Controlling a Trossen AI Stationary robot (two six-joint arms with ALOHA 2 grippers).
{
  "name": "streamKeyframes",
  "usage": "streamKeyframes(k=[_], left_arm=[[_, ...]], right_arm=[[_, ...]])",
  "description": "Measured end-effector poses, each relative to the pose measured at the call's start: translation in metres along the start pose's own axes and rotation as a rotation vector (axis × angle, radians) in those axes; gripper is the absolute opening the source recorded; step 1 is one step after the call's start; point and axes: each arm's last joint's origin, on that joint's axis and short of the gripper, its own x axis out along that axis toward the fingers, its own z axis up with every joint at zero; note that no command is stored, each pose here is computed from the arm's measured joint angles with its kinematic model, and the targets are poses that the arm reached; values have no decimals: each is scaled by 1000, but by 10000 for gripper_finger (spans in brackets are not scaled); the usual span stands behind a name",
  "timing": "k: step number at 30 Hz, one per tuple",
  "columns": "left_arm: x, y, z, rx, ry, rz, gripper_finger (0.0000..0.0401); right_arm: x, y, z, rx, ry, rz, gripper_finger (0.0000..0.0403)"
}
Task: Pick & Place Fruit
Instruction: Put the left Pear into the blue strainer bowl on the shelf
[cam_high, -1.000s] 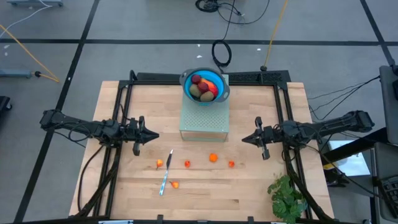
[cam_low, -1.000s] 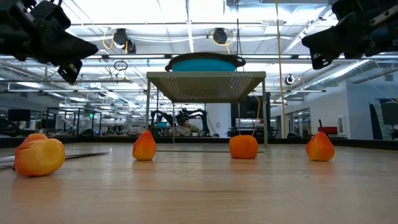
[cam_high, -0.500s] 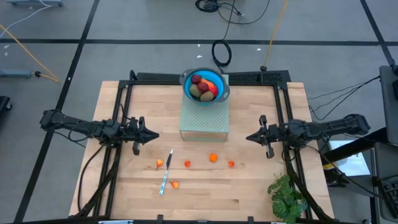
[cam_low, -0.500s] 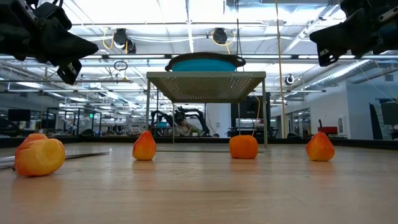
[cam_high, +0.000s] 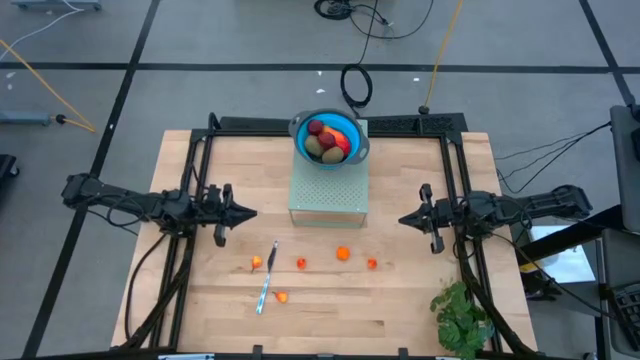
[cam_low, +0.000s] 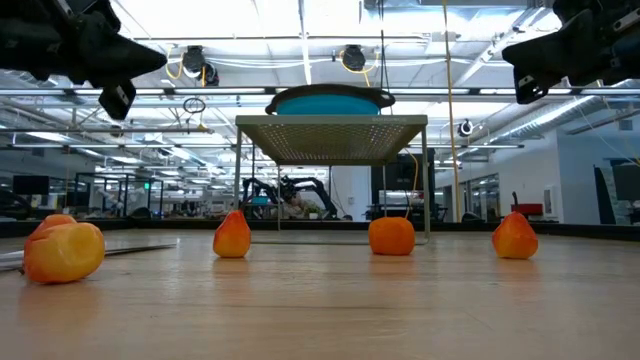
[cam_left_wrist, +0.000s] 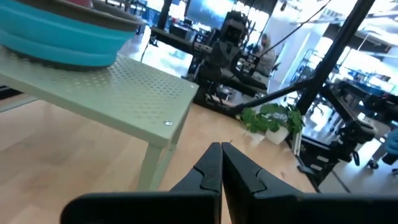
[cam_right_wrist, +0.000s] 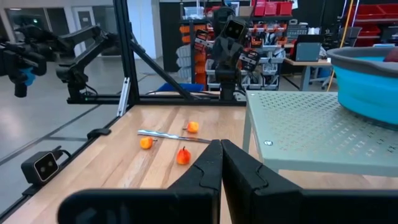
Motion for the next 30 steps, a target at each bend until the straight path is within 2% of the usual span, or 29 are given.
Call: streamKeyframes(k=[7,13,21,30], left_arm=[[16,-15,25,15,105,1,2],[36,-28,43,-65,284,37,2],[64,-42,54,-289,501,110,2],[90,-49,42,-598,706,246,3]], right_arm=[[0,0,0,0,0,-1,0],[0,0,0,0,0,-1,0],[0,0,0,0,0,-1,0],[0,0,0,0,0,-2,0]])
